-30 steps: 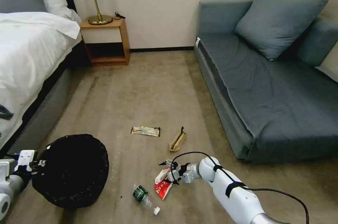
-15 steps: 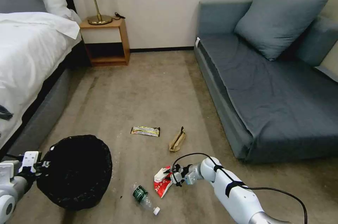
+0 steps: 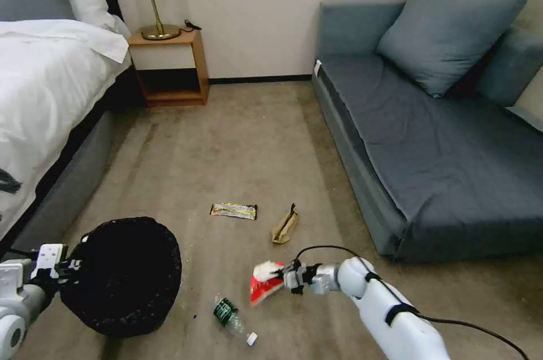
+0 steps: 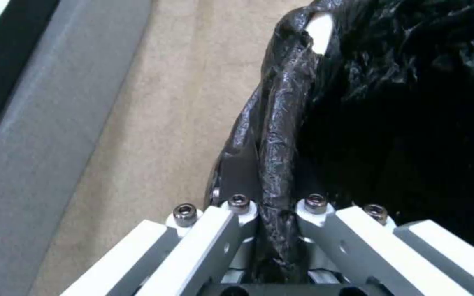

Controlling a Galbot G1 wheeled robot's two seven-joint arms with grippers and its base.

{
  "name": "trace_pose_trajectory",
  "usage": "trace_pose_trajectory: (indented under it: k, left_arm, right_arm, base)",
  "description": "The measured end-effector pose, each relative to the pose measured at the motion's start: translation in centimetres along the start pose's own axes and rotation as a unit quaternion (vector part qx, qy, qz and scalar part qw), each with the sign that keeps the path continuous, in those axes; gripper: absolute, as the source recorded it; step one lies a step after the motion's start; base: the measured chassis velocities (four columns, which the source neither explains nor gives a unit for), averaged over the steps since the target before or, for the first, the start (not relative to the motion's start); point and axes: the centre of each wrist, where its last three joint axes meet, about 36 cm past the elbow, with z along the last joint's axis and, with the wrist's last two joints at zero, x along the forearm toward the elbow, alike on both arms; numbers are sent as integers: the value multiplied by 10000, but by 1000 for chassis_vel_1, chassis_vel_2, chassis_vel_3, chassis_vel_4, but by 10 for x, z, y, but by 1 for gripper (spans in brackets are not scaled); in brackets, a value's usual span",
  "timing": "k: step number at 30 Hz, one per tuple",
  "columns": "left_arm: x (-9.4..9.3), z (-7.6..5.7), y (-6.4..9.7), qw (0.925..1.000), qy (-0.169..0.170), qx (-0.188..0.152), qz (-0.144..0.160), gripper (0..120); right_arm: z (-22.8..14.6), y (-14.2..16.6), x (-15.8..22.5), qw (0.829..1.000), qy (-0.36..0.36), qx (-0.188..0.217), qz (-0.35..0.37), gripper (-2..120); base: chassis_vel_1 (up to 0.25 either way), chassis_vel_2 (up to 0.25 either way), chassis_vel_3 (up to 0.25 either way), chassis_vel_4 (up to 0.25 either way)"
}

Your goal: Pick up the trash bin, then pick up the garbage on the floor and place it into the trash bin.

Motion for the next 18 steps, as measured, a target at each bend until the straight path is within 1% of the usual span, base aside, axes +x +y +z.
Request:
trace_pose_trajectory:
  k: [1,2,3,4,5,7,8,9,10,12,13,14,15,16,17,18]
  left_arm:
    - [0,0,0,10000,-4,6,8,3]
    - [0,0,0,10000,-6,9,10,3]
    - [0,0,0,10000,-6,9,10,3]
    - [0,0,-1,10000,-11,10,16,3]
    - [1,0,-2,10000,-20,10,25,3]
    - [3,-1,-5,10000,-46,19,57,3]
    - [3,-1,-5,10000,-46,19,57,3]
    - [4,-1,-6,10000,-47,19,65,3]
    - [6,-1,-8,9999,-50,18,91,3]
    - [8,-2,-9,9999,-49,15,106,3]
    - [8,-2,-9,9999,-49,15,106,3]
    - [9,-3,-10,9999,-47,13,107,3]
    - [10,-3,-10,9999,-48,12,108,3]
    - [14,-4,-10,9999,-65,12,104,3]
    - [16,-5,-10,9999,-78,22,100,3]
    - [16,-5,-10,9999,-78,22,100,3]
  right_arm:
    - [-24,-1,1,9955,-368,-686,547,0]
    - [-42,0,-2,9898,-563,-1067,757,0]
    - [-42,0,-2,9898,-563,-1067,757,0]
    - [-66,2,-9,9824,-820,-1407,913,0]
    - [-84,3,-15,9768,-1009,-1619,974,0]
    - [-135,13,-34,9600,-1417,-2182,1034,0]
    - [-135,13,-34,9600,-1417,-2182,1034,0]
    - [-148,15,-40,9559,-1513,-2294,1032,0]
    - [-181,20,-57,9454,-1703,-2588,1007,0]
    - [-214,24,-78,9351,-1843,-2864,982,0]
    - [-214,24,-78,9351,-1843,-2864,982,0]
    - [-232,23,-90,9303,-1914,-2980,956,0]
    - [-239,24,-95,9286,-1942,-3020,939,0]
    - [-267,26,-116,9234,-2031,-3151,823,0]
    - [-282,28,-128,9220,-2052,-3197,746,0]
    - [-282,28,-128,9220,-2052,-3197,746,0]
  base:
    - [0,0,0,0]
    - [0,0,0,0]
    - [0,0,0,0]
    - [0,0,0,0]
    - [0,0,0,0]
    - [0,0,0,0]
    - [0,0,0,0]
    - [0,0,0,0]
    - [0,0,0,0]
    - [0,0,0,0]
    - [0,0,0,0]
    - [0,0,0,0]
    - [0,0,0,0]
    - [0,0,0,0]
    - [0,0,0,0]
    - [0,0,0,0]
